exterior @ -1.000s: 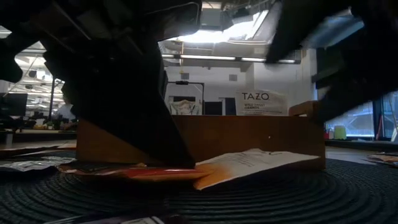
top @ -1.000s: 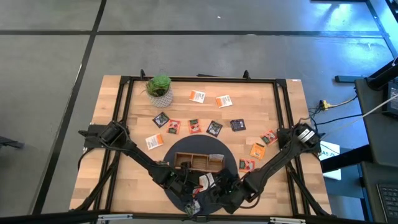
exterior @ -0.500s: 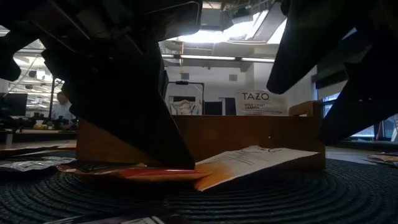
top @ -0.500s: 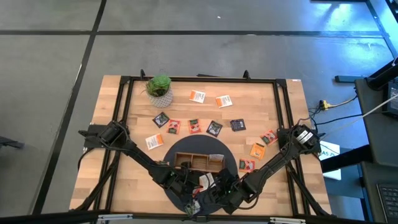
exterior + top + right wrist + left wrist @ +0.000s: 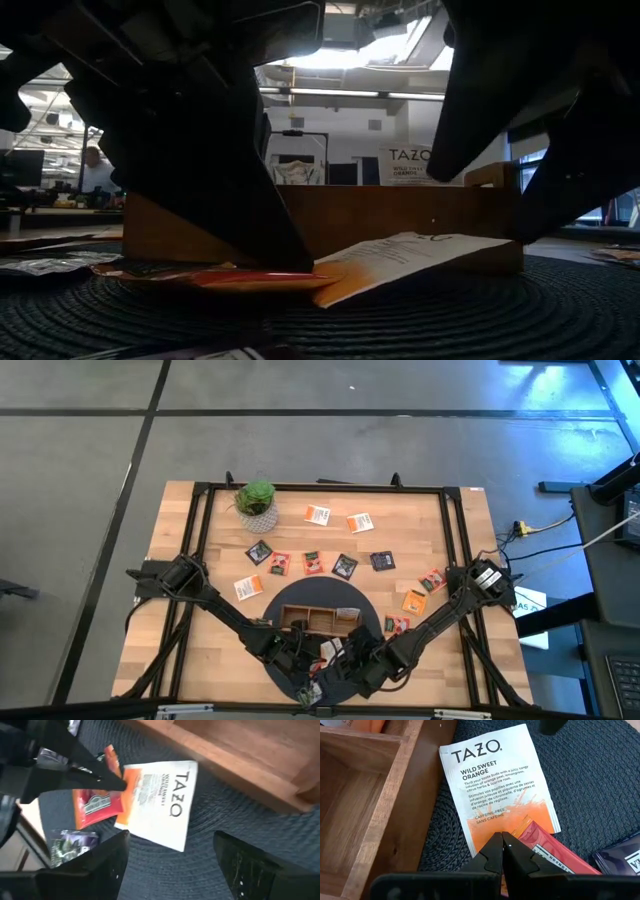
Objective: Pick & Place Tea
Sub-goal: Put the white tea bag into the right slot of the wooden organizer
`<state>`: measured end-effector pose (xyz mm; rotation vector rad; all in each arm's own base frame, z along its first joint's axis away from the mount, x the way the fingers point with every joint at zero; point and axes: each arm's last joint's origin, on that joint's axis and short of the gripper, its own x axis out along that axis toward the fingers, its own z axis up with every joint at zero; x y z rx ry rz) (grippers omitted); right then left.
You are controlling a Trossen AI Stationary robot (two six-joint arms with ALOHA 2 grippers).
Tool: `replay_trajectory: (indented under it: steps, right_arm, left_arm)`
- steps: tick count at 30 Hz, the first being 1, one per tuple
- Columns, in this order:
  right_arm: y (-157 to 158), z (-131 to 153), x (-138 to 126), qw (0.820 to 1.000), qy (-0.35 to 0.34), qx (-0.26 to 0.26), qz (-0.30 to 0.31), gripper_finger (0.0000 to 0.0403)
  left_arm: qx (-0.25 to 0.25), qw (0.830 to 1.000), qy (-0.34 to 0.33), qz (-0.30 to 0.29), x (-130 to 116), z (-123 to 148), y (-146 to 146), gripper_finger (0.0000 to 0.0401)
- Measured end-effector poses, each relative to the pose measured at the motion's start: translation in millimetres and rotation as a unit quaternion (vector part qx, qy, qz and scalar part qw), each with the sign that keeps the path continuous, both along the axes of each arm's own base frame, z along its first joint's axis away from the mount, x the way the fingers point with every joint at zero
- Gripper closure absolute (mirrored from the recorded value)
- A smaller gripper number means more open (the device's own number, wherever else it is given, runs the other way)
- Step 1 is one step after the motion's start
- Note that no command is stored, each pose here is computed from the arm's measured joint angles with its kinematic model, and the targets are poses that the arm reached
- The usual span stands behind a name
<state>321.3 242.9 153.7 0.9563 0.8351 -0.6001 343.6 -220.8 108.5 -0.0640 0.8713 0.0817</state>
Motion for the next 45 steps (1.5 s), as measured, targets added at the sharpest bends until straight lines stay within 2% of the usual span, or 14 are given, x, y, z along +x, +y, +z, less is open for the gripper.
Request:
replay_trajectory:
  steps: [11,18,22,26,36,45]
  right_arm:
    - [2,-3,5,1.000,-0.018,0.011,-0.003,0.0115]
    - [7,-24,14,0.999,-0.025,0.027,0.002,0.0115]
    - [8,-26,16,0.999,-0.030,0.031,0.002,0.0121]
    - [8,-26,16,0.999,-0.032,0.028,0.000,0.0145]
    - [8,-27,17,0.999,-0.043,0.018,-0.006,0.0236]
    - [7,-27,16,0.999,-0.051,-0.005,-0.006,0.0263]
  left_arm:
    - [0.001,1.000,0.001,-0.002,0,0,0,0.0399]
    - [0.005,1.000,-0.003,-0.001,0,0,0,0.0399]
    - [0.004,1.000,-0.002,-0.003,0,0,0,0.0399]
    - [0.005,1.000,-0.002,-0.003,0,0,0,0.0399]
    - [0.005,1.000,-0.002,-0.003,0,0,0,0.0399]
    - [0.005,1.000,-0.002,-0.003,0,0,0,0.0399]
